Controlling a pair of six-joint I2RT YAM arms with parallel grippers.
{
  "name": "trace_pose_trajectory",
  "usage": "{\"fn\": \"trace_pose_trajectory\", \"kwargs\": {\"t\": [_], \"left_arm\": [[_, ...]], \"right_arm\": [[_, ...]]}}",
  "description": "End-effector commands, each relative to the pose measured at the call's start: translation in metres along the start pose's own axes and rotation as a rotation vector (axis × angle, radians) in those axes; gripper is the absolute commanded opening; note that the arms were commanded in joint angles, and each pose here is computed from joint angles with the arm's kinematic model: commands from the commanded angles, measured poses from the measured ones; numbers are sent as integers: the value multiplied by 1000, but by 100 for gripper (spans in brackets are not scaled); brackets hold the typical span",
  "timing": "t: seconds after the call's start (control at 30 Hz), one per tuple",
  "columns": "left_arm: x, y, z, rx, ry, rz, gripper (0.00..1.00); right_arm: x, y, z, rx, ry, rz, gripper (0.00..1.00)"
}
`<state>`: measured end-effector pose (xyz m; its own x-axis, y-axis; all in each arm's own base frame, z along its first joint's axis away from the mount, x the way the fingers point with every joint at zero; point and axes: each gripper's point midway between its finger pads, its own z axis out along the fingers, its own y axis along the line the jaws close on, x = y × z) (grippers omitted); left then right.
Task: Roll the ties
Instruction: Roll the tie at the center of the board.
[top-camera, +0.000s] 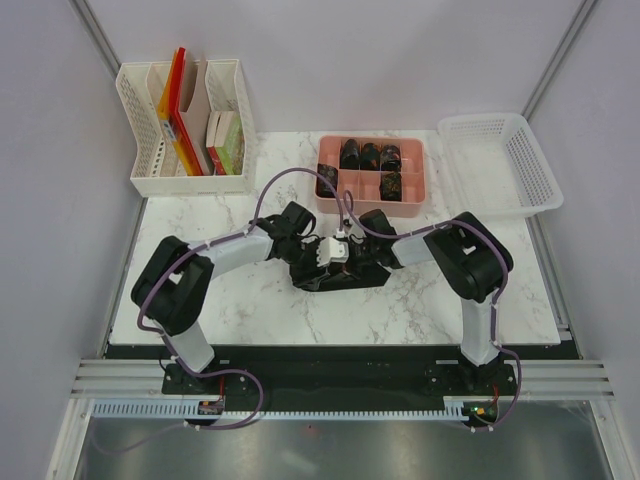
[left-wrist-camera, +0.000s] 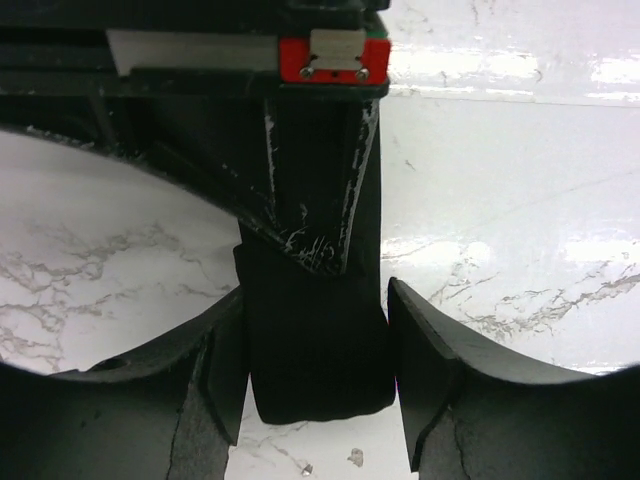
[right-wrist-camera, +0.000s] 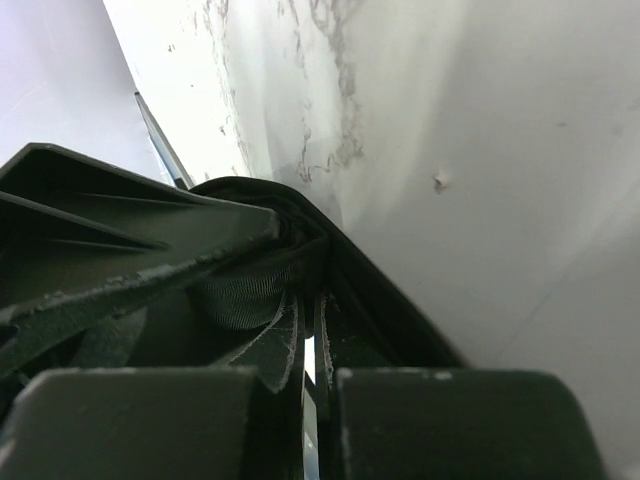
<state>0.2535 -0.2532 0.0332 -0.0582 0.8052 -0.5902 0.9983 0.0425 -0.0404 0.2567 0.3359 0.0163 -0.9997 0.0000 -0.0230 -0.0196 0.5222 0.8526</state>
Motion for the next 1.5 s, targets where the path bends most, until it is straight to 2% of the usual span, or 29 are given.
{"fn": "trace_pose_trajectory", "kwargs": {"t": [0.0, 0.3, 0.37, 0.53, 0.6, 0.63, 0.77, 0.87, 0.97, 1.13, 1.23, 1.47], "left_arm": [[-21, 4, -5, -40, -113, 86, 63], [3, -3, 0, 1, -56, 125, 63], [11, -7, 0, 16, -39, 120, 60], [19, -10, 5, 43, -10, 101, 38], [24, -11, 7, 59, 10, 88, 34], [25, -11, 8, 61, 15, 93, 30], [29, -13, 8, 67, 28, 91, 27], [28, -13, 7, 67, 26, 89, 27], [27, -11, 7, 62, 24, 88, 28], [26, -10, 7, 59, 24, 80, 29], [25, -10, 6, 58, 21, 83, 30], [24, -9, 6, 55, 22, 84, 30]], "right_arm": [[12, -42, 10, 138, -10, 31, 0], [10, -48, 6, 157, -19, 31, 0], [10, -48, 6, 156, -18, 31, 0], [4, -34, 5, 117, -30, 15, 0], [-1, -19, 1, 87, -46, -1, 8], [-3, -14, -1, 77, -53, -7, 15], [-15, 15, -20, 32, -115, -46, 24], [-18, 20, -25, 44, -127, -40, 30], [-19, 19, -24, 52, -124, -18, 38], [-15, 24, -18, 41, -110, 3, 40], [-13, 28, -12, 24, -105, 15, 48], [-11, 27, 2, 6, -95, 29, 49]]}}
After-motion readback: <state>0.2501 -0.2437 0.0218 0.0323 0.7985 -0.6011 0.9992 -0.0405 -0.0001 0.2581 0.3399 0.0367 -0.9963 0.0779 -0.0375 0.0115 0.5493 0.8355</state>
